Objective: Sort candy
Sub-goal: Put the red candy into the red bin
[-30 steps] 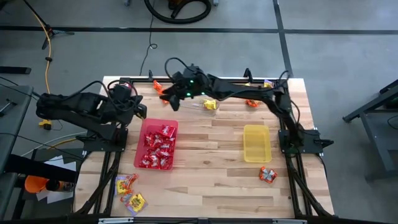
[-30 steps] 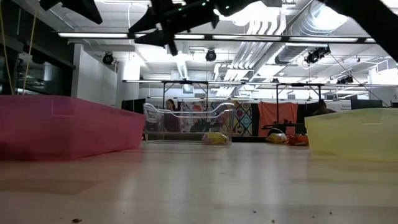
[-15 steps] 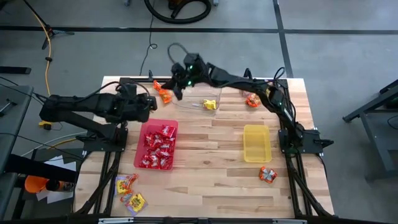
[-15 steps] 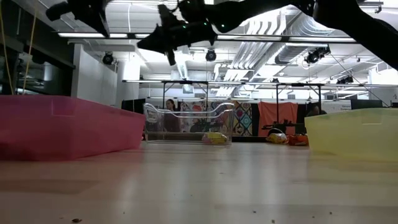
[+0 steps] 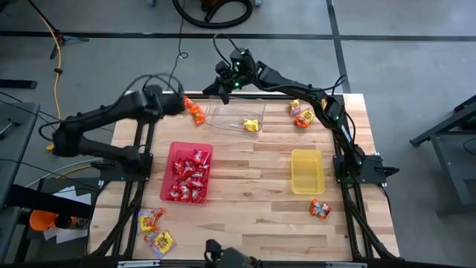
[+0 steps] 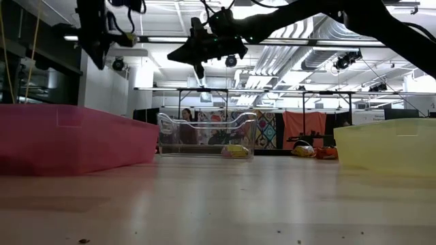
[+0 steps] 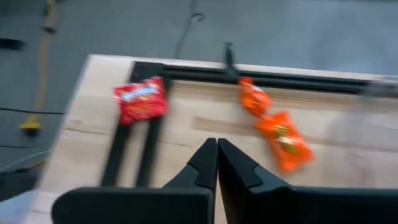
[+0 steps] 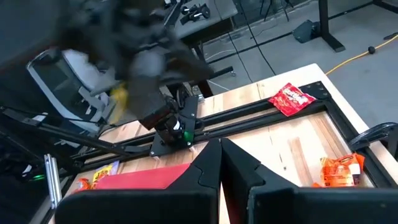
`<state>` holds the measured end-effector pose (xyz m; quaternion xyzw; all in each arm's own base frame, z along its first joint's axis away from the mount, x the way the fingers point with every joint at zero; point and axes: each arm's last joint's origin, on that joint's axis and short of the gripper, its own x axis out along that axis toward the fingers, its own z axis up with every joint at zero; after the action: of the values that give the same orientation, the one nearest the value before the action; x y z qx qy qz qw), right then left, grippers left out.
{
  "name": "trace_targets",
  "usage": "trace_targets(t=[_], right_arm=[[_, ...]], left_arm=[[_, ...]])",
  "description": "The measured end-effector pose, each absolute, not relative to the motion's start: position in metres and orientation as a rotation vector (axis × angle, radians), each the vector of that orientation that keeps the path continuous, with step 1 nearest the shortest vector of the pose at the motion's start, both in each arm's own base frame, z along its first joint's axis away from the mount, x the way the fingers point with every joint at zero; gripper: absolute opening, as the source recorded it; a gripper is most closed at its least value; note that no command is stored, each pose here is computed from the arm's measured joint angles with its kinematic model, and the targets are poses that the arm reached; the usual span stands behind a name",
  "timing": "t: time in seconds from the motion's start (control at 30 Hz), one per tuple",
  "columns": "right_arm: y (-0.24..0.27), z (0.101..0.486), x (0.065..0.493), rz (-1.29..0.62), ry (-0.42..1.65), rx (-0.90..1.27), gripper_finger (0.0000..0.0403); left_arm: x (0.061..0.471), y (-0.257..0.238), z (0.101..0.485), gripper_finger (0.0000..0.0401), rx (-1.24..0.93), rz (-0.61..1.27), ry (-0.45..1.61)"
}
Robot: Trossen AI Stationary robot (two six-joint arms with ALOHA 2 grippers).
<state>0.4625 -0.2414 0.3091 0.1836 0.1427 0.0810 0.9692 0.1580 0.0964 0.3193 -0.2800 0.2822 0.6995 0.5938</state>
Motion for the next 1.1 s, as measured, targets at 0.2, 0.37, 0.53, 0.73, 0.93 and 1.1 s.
trace_targets(t=[0.2, 0.37, 0.53, 0.73, 0.93, 1.1], right_arm=[[-0.244, 0.304, 0.460, 0.123, 0.337, 0.395, 0.0000], [-0.256, 0.301, 0.452, 0.065, 0.358, 0.418, 0.0000], [-0.277, 0.302, 0.440, 0.029, 0.339, 0.446, 0.0000], [-0.301, 0.303, 0.422, 0.068, 0.322, 0.474, 0.0000], [-0.323, 0.305, 0.406, 0.062, 0.292, 0.537, 0.0000], [-0.341, 0.308, 0.391, 0.032, 0.262, 0.577, 0.0000]], left_arm=[[0.151, 0.136, 0.312, 0.0000, -0.588, 1.667, 0.753], [0.149, 0.150, 0.272, 0.0000, -0.637, 1.684, 0.725], [0.135, 0.138, 0.222, 0.0000, -0.810, 1.874, 0.651], [0.124, 0.122, 0.179, 0.0000, -0.878, 2.047, 0.416], [0.114, 0.118, 0.159, 0.0000, -0.831, 2.184, 0.226], [0.121, 0.112, 0.171, 0.0000, -0.704, 2.099, 0.367]])
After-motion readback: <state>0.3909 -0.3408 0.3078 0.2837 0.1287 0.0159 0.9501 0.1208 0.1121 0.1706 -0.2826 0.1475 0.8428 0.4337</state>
